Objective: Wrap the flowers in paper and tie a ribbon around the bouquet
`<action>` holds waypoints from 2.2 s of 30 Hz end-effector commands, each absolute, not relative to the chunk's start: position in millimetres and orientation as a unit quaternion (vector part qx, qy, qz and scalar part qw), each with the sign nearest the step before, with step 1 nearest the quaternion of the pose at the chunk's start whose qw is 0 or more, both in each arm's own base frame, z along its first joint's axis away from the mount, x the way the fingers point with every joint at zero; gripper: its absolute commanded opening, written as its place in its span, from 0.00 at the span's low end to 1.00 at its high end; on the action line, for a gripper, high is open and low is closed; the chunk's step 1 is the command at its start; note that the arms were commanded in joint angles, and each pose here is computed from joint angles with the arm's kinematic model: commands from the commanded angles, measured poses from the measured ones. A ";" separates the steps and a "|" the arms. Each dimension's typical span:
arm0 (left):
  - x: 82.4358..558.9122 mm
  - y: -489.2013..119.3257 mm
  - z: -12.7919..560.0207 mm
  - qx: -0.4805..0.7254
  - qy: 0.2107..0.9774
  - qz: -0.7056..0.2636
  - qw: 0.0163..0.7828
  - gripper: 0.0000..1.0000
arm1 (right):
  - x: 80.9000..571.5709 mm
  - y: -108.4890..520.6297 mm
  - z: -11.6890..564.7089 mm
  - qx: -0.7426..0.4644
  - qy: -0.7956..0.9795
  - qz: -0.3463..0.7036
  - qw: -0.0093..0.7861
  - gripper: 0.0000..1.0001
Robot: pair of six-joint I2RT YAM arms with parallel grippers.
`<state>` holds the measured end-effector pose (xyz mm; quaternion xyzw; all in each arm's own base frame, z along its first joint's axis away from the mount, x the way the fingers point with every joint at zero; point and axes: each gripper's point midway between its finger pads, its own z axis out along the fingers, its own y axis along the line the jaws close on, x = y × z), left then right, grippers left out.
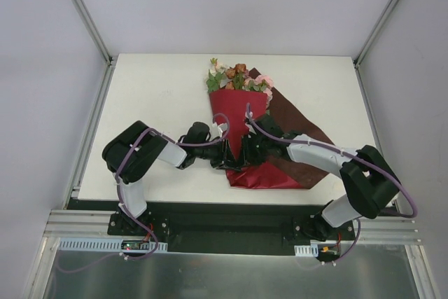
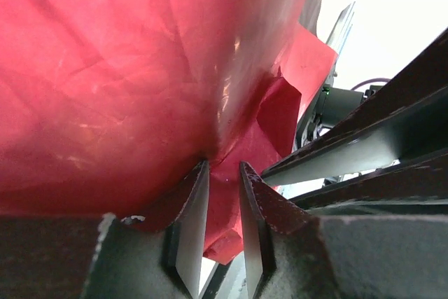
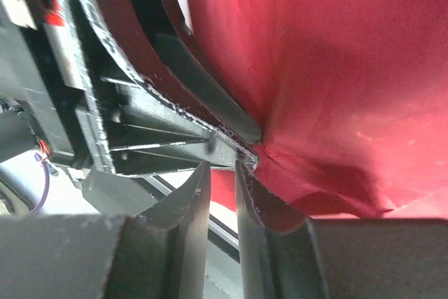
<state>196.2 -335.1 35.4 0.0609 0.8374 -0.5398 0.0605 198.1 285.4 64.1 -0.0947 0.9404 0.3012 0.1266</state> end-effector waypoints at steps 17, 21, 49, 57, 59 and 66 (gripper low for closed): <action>252.0 -316.8 79.5 0.066 0.820 -0.558 0.112 0.29 | 159.0 270.5 42.7 -0.091 0.943 0.302 0.107 0.20; 258.4 -318.5 65.5 0.063 0.826 -0.551 0.101 0.27 | 162.7 282.6 62.6 -0.116 0.936 0.309 0.120 0.20; 305.6 -289.2 139.7 0.062 0.840 -0.498 0.205 0.39 | 160.6 284.5 27.7 -0.126 0.947 0.275 0.110 0.24; 310.3 -225.6 99.4 -0.098 0.871 -0.447 0.178 0.95 | 166.1 291.5 36.6 -0.157 0.938 0.284 0.121 0.25; 317.3 -228.7 86.4 -0.103 0.873 -0.447 0.163 0.90 | 166.3 290.9 37.9 -0.157 0.938 0.285 0.123 0.25; 360.3 -241.3 71.6 -0.103 0.865 -0.456 0.179 0.66 | 167.6 288.6 39.0 -0.158 0.937 0.282 0.129 0.26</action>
